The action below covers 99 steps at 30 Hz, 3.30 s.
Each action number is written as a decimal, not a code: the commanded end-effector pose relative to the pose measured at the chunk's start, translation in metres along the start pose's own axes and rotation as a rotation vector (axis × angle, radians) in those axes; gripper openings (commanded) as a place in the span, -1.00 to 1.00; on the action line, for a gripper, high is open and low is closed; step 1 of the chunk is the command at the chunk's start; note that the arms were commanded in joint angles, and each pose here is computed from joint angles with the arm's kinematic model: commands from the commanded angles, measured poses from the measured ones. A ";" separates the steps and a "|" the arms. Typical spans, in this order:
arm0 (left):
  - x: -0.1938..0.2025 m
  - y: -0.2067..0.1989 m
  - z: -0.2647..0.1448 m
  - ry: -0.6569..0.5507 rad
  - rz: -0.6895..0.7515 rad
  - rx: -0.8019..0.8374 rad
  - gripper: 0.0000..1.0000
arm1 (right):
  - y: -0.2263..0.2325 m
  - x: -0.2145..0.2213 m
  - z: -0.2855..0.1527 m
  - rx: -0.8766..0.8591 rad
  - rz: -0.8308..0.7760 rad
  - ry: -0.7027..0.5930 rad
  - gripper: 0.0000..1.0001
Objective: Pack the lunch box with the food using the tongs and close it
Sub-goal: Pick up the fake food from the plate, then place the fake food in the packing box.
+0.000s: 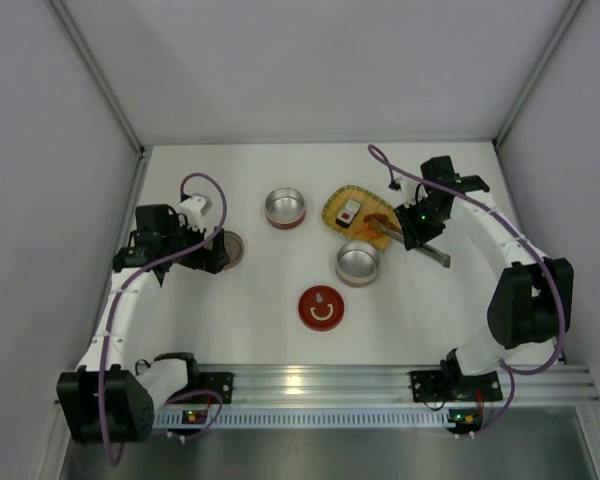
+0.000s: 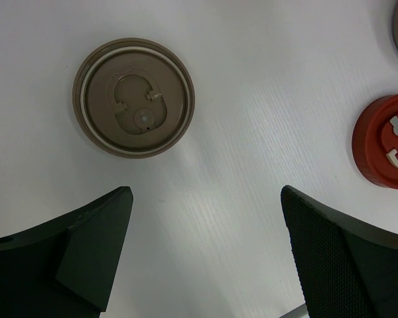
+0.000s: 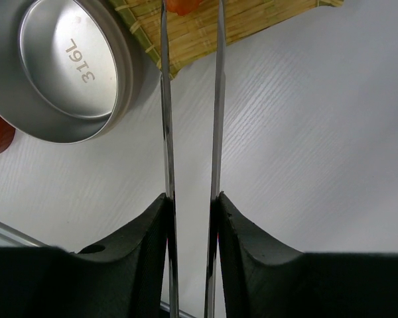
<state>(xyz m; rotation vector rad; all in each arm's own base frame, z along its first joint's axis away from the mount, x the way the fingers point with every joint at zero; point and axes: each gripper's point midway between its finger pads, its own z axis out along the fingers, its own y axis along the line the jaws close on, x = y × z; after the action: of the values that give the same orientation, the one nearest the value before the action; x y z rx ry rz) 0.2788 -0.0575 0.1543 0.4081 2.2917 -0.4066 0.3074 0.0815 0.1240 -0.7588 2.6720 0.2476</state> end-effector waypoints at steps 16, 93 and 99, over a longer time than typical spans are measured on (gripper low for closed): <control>-0.013 0.002 -0.002 -0.060 0.021 -0.015 0.97 | 0.011 -0.036 -0.027 -0.062 0.018 -0.174 -1.00; -0.022 -0.005 -0.003 -0.074 -0.012 0.022 0.97 | 0.054 0.022 -0.076 -0.181 -0.209 -0.239 -1.00; -0.023 -0.005 -0.004 -0.076 -0.010 0.020 0.97 | 0.058 0.025 -0.064 -0.167 -0.220 -0.216 -1.00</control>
<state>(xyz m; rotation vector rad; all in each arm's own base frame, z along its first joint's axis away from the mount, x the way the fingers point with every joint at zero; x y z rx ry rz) 0.2807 -0.0605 0.1568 0.3800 2.2840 -0.4321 0.2367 0.0971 0.1702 -0.9791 2.4260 0.4985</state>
